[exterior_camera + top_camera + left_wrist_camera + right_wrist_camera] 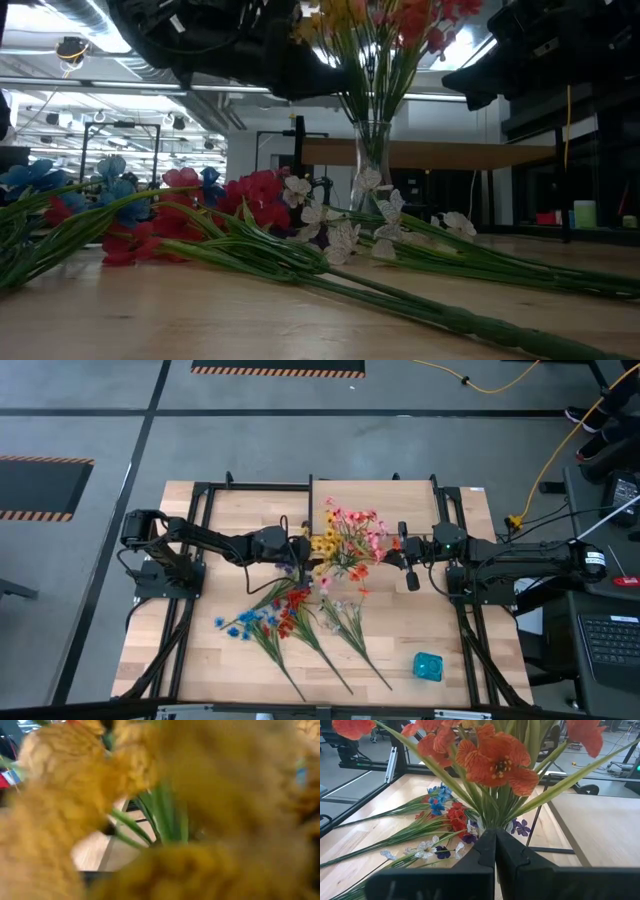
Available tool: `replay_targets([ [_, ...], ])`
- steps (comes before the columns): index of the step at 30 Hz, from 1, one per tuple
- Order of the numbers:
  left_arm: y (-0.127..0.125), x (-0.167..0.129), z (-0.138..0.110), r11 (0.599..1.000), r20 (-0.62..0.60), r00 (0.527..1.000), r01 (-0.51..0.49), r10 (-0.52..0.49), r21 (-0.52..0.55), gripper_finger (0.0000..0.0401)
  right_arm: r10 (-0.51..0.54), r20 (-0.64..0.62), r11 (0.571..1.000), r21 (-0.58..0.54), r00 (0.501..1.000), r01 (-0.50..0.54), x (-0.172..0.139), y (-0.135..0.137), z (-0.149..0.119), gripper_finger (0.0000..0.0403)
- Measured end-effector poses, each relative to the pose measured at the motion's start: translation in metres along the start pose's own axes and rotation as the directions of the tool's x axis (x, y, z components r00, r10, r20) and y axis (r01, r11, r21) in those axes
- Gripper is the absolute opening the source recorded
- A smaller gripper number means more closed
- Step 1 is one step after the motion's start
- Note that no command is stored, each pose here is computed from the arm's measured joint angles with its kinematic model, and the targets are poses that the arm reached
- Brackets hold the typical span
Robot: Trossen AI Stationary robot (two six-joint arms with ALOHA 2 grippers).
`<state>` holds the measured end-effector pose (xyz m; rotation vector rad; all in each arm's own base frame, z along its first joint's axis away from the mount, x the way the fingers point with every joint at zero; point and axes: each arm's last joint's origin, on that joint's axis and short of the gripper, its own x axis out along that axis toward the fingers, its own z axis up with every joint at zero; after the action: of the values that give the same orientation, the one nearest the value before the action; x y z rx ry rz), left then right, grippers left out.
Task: Pick and place flowers into a vace then onto a shelf
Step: Put the yellow flowers into the transparent vase
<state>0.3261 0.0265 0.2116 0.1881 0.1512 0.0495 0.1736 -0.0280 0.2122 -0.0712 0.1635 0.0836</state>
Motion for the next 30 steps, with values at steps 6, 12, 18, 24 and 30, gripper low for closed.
replay_targets([
  [6,0.0,0.001,0.002,1.0,0.01,1.0,-0.002,0.002,0.001,0.001,0.0,0.0,1.0,0.0,1.0,0.0,0.0,0.0,0.0,0.0005],
  [12,0.002,0.007,0.011,1.0,-0.052,0.999,0.011,-0.011,0.0,0.0006,0.0,0.0,1.0,0.0,1.0,0.0,0.0,0.0,0.0,0.0005],
  [18,0.004,0.011,0.018,1.0,-0.113,0.993,0.023,-0.023,-0.004,0.0006,0.0,0.0,1.0,0.0,1.0,0.0,0.0,0.0,0.0,0.0005],
  [24,0.006,0.012,0.016,1.0,-0.118,0.993,0.017,-0.019,-0.019,0.0006,0.0,0.0,1.0,0.0,1.0,0.0,0.0,0.0,0.0,0.0005],
  [30,0.006,0.017,0.006,0.999,-0.154,0.988,0.014,-0.019,-0.031,0.0006,0.0,0.0,1.0,0.0,1.0,0.0,0.0,0.0,0.0,0.0005],
])
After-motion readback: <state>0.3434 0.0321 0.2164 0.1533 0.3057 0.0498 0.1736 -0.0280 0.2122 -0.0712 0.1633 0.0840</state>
